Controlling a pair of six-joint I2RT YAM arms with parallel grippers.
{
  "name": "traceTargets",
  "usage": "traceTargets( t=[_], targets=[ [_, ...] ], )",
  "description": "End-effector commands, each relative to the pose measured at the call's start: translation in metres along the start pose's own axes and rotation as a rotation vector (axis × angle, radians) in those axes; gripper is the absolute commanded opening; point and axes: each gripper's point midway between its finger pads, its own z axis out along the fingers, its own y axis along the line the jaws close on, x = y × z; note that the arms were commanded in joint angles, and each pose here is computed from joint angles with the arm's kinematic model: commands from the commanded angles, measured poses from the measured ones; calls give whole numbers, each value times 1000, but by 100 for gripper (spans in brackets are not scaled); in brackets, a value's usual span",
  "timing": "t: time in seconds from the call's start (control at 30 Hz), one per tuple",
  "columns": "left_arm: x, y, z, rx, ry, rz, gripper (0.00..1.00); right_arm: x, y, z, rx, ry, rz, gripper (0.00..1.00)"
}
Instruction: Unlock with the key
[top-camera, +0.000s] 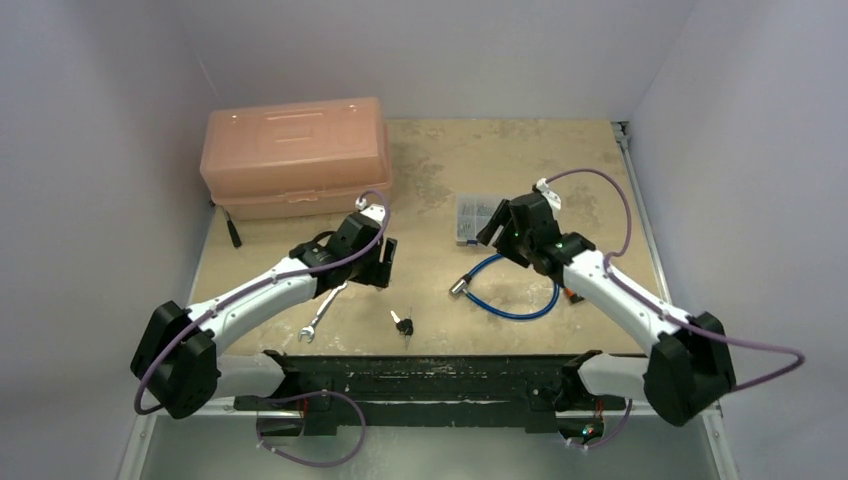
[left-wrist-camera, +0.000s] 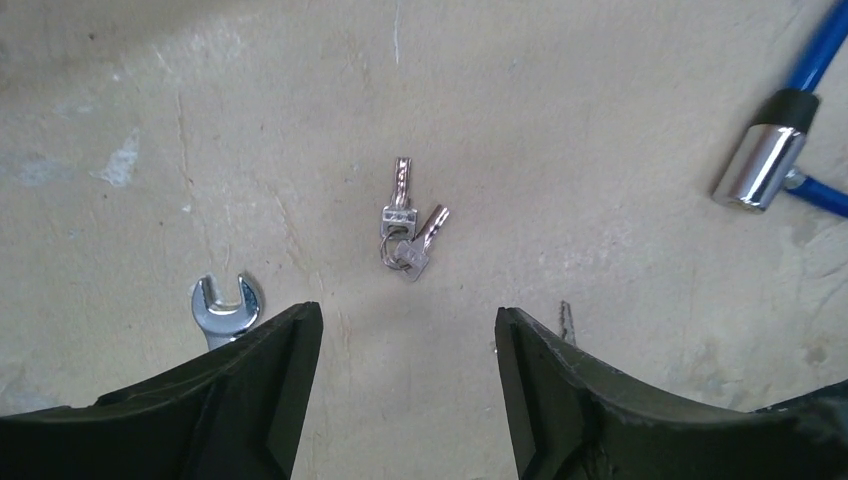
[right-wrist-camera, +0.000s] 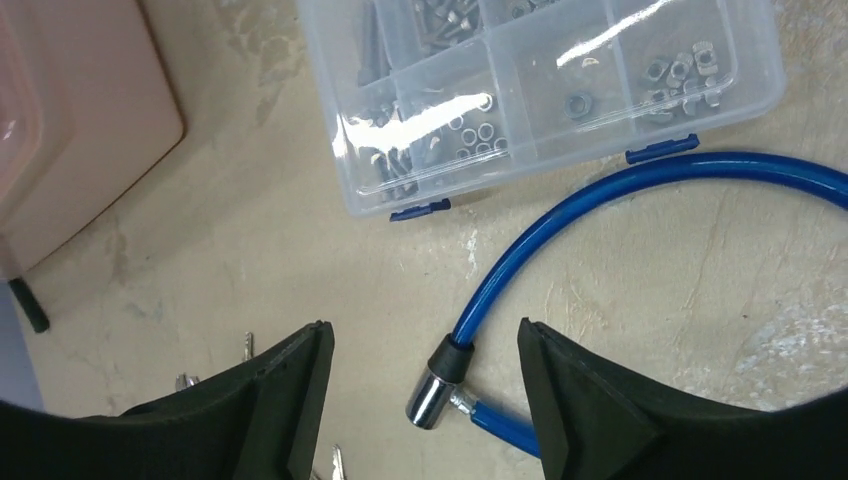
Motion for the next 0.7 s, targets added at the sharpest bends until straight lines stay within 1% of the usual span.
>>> traceTargets(
  t=[0.0,0.17,0.27,0.47,0.67],
  targets=[
    [8,-1,16,-12,17,-34,68,-3,16,-28,-175,-36,-86,76],
    [17,0,40,-37,69,-27,65,2,29,-49,-306,-24,-162,76],
    [16,2,52,-55,79,-27,63,5,35,-58,-359,-14,-179,75],
    [17,11,68,-65,105,-63,56,9,33,-62,-372,1,-184,72],
    [21,3,70,-14,128,-63,56,12,29,-57,-352,10,-186,71]
  ],
)
